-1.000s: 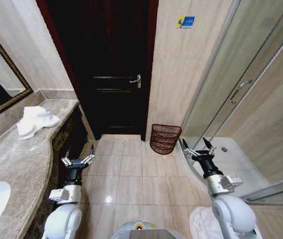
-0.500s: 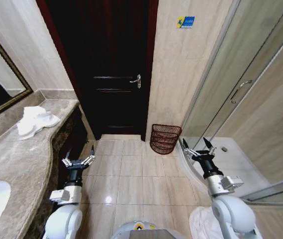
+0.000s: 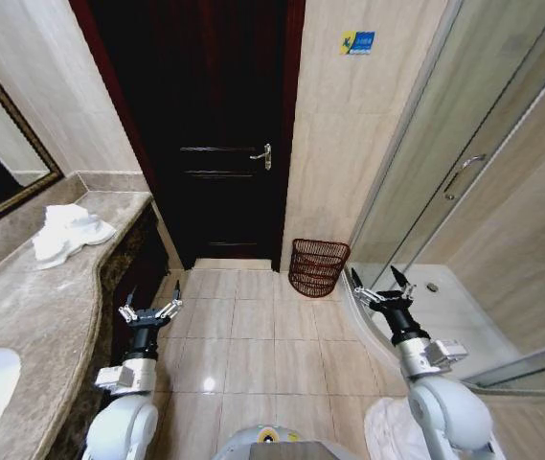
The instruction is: Discard the used towel into the hamper.
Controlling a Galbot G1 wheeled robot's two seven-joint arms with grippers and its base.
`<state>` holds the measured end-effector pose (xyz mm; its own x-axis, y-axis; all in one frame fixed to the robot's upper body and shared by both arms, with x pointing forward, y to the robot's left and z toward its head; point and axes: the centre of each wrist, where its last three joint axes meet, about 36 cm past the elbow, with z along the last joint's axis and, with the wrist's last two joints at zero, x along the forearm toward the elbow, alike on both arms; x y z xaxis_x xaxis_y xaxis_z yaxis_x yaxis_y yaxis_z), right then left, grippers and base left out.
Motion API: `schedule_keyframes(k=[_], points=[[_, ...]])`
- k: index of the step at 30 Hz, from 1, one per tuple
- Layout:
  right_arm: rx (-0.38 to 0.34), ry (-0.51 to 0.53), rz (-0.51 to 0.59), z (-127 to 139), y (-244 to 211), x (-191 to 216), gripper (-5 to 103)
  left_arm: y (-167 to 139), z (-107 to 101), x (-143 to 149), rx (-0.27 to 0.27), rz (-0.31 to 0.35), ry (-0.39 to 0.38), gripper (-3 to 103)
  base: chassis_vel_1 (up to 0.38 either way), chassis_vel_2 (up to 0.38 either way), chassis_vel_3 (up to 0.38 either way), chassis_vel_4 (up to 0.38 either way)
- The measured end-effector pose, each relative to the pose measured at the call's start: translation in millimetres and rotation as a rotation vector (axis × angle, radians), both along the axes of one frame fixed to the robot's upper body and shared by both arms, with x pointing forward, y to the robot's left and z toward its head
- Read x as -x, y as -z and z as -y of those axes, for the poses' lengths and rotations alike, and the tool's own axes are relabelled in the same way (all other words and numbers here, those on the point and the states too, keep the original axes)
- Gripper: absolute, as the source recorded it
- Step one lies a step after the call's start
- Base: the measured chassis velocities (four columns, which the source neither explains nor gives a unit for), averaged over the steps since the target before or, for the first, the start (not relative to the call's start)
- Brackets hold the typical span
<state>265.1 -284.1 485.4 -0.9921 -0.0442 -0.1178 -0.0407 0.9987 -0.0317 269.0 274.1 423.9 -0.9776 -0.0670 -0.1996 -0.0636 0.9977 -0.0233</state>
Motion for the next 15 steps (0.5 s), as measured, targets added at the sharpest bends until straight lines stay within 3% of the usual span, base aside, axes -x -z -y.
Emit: schedule_keyframes(k=[15], points=[[-0.015, -0.003, 0.000, 0.4, 2.4, -0.2, 100, -1.0, 0.0, 0.1, -0.004, -0.015, 0.024, 100, 0.000, 0.000, 0.000, 0.000]])
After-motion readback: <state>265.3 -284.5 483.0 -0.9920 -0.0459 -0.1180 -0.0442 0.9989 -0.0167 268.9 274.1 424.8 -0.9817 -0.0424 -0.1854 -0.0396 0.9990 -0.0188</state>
